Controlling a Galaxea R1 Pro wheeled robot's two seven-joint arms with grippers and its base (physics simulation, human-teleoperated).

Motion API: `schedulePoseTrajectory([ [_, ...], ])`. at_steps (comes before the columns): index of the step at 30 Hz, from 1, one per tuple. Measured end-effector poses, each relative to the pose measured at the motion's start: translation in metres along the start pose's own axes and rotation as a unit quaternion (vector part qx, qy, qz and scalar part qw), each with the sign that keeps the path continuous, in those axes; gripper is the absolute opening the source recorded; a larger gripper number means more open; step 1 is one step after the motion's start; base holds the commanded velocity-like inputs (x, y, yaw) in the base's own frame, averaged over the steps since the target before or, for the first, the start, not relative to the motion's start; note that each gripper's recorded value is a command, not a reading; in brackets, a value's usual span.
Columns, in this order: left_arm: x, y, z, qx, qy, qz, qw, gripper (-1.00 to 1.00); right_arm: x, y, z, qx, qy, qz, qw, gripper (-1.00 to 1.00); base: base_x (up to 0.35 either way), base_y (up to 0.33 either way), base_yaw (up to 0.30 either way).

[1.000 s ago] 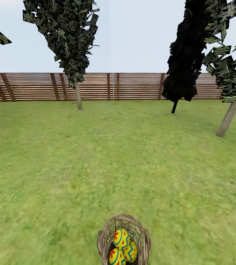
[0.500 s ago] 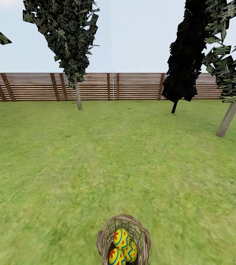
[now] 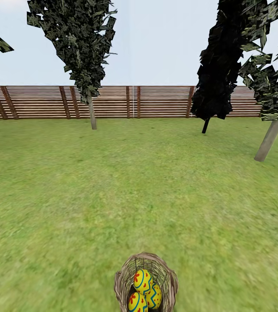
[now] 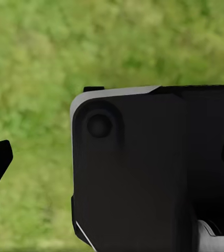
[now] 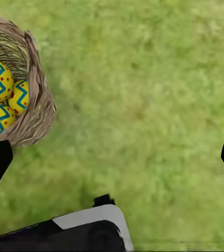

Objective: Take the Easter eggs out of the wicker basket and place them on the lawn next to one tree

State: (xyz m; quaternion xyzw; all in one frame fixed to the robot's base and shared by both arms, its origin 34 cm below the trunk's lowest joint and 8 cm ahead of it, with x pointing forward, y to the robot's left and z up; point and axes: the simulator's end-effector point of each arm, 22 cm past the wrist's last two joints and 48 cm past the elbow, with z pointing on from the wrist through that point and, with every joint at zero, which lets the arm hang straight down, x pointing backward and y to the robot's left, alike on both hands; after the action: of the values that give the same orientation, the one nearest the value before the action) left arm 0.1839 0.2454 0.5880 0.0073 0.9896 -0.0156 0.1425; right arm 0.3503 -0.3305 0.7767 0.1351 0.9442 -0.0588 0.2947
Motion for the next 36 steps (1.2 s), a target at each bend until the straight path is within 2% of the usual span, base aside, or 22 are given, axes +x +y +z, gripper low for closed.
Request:
schedulePoseTrajectory([
  [3,0.0,0.0,0.0,0.0,0.0,0.0,1.0,1.0,-0.009,0.009,0.003,-0.008,0.024,0.004,0.9997,1.0,0.0,0.0,0.0],
  [7,-0.001,0.0,0.0,0.0,-0.001,0.0,1.0,1.0,-0.044,0.032,0.014,-0.026,0.026,0.008,0.9993,1.0,0.0,0.0,0.0],
  [10,-0.001,0.0,0.0,0.0,-0.001,0.0,1.0,1.0,-0.079,0.053,0.022,-0.043,0.02,0.009,0.9988,1.0,0.0,0.0,0.0],
  [13,-0.001,0.0,0.0,0.0,-0.001,0.0,1.0,1.0,-0.133,0.076,0.029,-0.061,0.006,0.014,0.998,1.0,0.0,0.0,0.0],
  [21,-0.001,0.0,0.0,0.001,-0.001,0.001,1.0,1.0,-0.243,0.114,0.029,-0.091,-0.021,0.02,0.9954,1.0,0.0,0.0,0.0],
  [24,-0.001,0.0,0.0,0.0,-0.001,0.001,1.0,1.0,-0.257,0.125,0.034,-0.098,-0.018,0.018,0.9948,1.0,0.0,0.0,0.0],
  [28,-0.001,0.0,0.0,0.0,-0.001,0.001,1.0,1.0,-0.26,0.16,0.057,-0.114,0.019,-0.008,0.9933,1.0,0.0,0.0,0.0],
  [31,-0.002,0.001,0.0,0.0,-0.002,0.001,1.0,1.0,-0.254,0.17,0.073,-0.101,0.047,-0.023,0.9935,1.0,0.0,0.0,0.0],
  [36,-0.003,0.002,0.001,0.0,-0.003,0.001,1.0,1.0,-0.237,0.183,0.087,-0.086,0.082,-0.041,0.992,1.0,0.0,0.0,0.0],
])
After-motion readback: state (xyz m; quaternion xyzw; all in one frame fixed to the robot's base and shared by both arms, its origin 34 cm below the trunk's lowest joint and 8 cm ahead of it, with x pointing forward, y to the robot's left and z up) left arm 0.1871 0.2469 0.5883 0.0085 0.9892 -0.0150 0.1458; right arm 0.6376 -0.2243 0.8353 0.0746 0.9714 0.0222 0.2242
